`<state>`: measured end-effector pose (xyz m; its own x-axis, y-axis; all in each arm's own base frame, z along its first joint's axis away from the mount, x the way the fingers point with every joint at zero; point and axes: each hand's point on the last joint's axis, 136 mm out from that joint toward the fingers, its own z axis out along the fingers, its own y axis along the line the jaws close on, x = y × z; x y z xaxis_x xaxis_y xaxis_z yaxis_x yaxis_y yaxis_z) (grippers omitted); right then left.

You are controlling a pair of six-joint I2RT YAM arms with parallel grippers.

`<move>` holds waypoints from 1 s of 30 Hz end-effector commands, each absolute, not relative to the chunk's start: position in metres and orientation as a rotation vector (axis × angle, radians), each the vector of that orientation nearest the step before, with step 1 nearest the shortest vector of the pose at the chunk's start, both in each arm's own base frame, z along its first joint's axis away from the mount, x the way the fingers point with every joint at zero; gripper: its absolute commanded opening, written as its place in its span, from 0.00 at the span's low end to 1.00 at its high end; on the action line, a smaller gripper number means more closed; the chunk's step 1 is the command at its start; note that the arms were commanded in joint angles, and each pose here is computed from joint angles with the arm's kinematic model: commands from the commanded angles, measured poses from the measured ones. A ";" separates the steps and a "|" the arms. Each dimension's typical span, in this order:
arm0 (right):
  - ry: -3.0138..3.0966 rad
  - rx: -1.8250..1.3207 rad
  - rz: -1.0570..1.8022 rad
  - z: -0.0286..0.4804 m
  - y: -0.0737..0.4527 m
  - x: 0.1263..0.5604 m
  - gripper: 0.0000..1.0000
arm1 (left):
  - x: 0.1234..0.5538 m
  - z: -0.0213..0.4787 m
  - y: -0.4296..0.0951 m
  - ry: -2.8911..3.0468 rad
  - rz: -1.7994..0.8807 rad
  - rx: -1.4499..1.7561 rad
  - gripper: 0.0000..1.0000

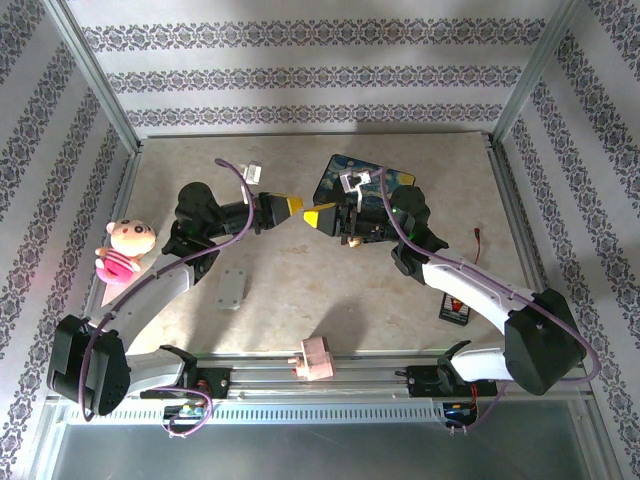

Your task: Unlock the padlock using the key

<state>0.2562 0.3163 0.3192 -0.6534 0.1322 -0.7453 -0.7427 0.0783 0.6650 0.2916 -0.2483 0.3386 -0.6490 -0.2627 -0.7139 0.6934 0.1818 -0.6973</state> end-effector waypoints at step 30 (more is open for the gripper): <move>2.090 0.378 0.841 0.193 0.119 0.309 0.00 | 0.386 0.267 -0.194 2.021 -0.837 -0.038 0.99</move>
